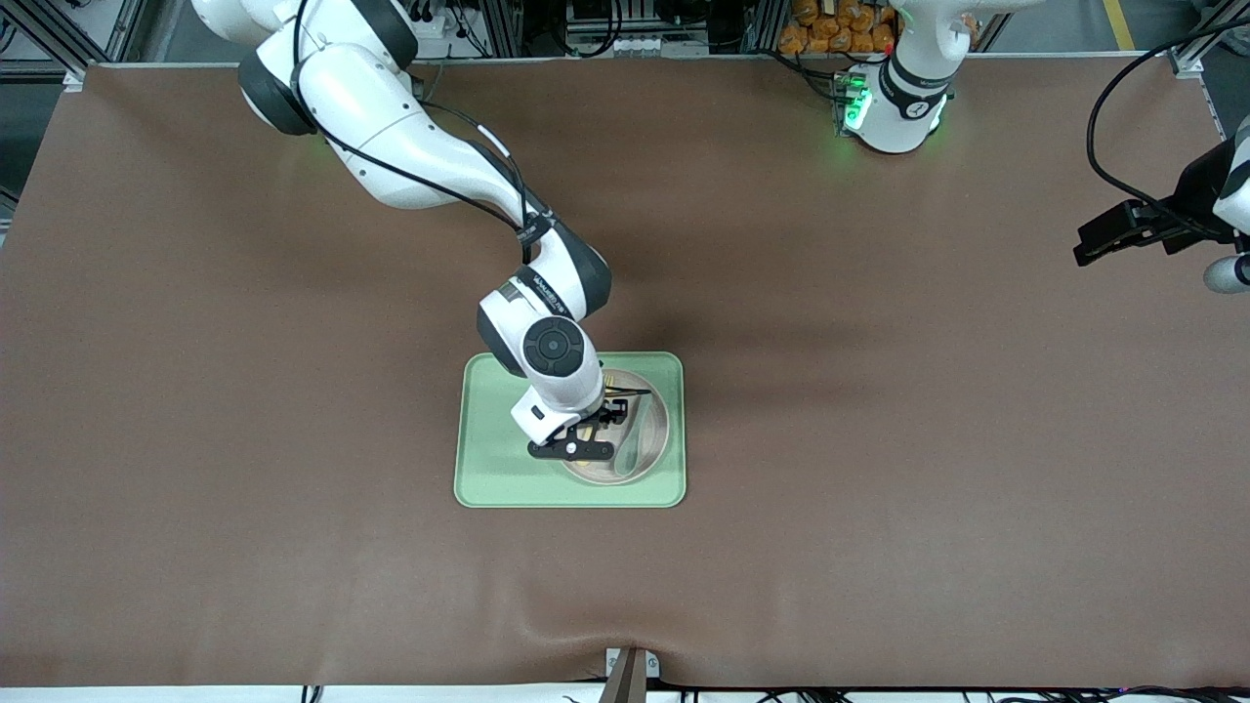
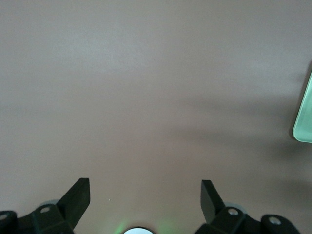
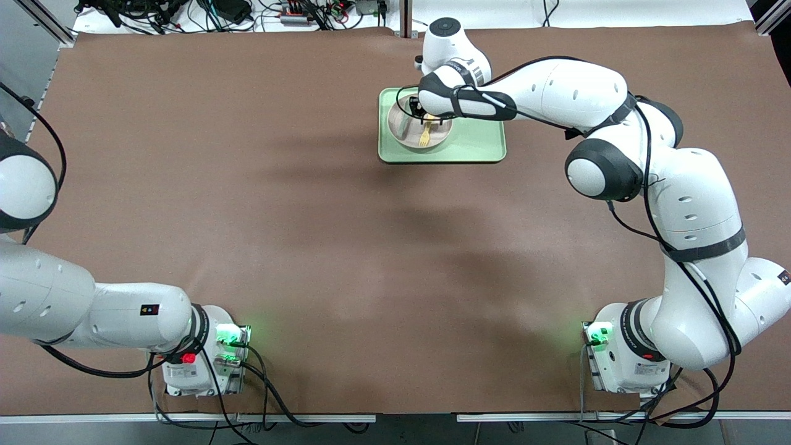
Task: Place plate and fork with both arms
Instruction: 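Lower the right gripper over the plate onto the yellow fork, then close the right gripper on the yellow fork and lift it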
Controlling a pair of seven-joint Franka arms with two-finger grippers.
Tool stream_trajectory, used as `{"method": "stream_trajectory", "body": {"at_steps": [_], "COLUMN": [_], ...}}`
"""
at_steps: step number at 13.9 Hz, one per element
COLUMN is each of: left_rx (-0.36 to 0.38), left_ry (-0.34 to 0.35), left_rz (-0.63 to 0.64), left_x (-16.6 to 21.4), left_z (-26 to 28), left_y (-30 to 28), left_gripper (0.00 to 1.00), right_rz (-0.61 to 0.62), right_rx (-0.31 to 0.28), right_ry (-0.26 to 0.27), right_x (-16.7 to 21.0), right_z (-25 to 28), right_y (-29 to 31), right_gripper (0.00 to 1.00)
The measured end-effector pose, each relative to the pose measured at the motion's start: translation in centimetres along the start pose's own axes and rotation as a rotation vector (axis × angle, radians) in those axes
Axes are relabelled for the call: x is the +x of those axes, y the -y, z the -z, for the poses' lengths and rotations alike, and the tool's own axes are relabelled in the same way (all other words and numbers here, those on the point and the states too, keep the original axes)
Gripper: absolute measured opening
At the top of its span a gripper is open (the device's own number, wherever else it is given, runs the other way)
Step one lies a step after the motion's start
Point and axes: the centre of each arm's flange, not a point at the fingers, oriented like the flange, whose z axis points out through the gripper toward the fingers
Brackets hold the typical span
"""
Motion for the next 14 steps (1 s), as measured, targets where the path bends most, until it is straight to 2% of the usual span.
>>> {"method": "stream_trajectory", "body": {"at_steps": [2, 9, 10, 11, 12, 13, 14], "left_rx": [0.0, 0.001, 0.001, 0.001, 0.001, 0.001, 0.001], "left_ry": [-0.002, 0.004, 0.005, 0.005, 0.005, 0.006, 0.005], "left_rz": [-0.001, -0.002, -0.002, -0.002, -0.002, -0.002, -0.002], "left_x": [0.0, 0.1, 0.1, 0.1, 0.1, 0.1, 0.1], "left_z": [0.0, -0.7, -0.8, -0.8, -0.9, -0.9, -0.9], "left_y": [0.0, -0.1, -0.1, -0.1, -0.1, -0.1, -0.1], "left_gripper": [1.0, 1.0, 1.0, 1.0, 1.0, 1.0, 1.0], "right_rz": [-0.007, -0.034, -0.035, -0.035, -0.036, -0.035, -0.035], "right_rx": [0.0, -0.003, -0.003, -0.002, -0.002, -0.002, -0.002], "right_ry": [0.0, 0.006, 0.006, 0.006, 0.006, 0.006, 0.006], "right_x": [0.0, -0.2, -0.2, -0.2, -0.2, -0.2, -0.2], "right_z": [0.0, -0.8, -0.9, -1.0, -1.0, -1.0, -1.0], "right_y": [0.0, 0.0, 0.0, 0.0, 0.0, 0.0, 0.1], "right_gripper": [0.52, 0.5, 0.47, 0.39, 0.39, 0.35, 0.22]}}
